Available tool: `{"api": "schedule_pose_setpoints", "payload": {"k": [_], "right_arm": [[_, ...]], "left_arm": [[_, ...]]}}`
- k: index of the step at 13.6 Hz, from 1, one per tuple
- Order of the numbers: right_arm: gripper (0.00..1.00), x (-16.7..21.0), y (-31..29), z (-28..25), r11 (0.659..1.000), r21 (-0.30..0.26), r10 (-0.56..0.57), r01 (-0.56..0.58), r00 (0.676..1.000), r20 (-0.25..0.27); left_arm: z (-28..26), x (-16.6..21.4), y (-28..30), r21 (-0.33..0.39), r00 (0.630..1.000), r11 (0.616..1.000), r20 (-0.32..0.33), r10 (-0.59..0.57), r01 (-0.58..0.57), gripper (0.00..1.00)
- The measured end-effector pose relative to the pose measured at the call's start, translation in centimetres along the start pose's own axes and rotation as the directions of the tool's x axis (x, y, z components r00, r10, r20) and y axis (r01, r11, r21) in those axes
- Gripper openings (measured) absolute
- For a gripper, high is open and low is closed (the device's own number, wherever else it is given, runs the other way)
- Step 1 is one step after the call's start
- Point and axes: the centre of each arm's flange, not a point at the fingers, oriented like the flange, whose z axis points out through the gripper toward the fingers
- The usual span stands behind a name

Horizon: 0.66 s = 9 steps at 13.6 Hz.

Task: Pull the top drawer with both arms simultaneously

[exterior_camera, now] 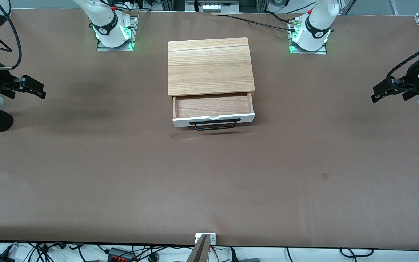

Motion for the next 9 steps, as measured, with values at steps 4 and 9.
{"api": "schedule_pose_setpoints", "payload": {"k": [4, 9], "right_arm": [[1.00, -0.01, 0.00, 0.01, 1.000, 0.000, 0.000, 0.000, 1.000, 0.001], [1.00, -0.02, -0.02, 0.01, 1.000, 0.000, 0.000, 0.000, 1.000, 0.002]], "left_arm": [[0.01, 0.00, 0.13, -0.013, 1.000, 1.000, 0.001, -0.001, 0.001, 1.00], [0.17, 0.07, 0.13, -0.013, 1.000, 1.000, 0.004, -0.001, 0.001, 1.00]]}}
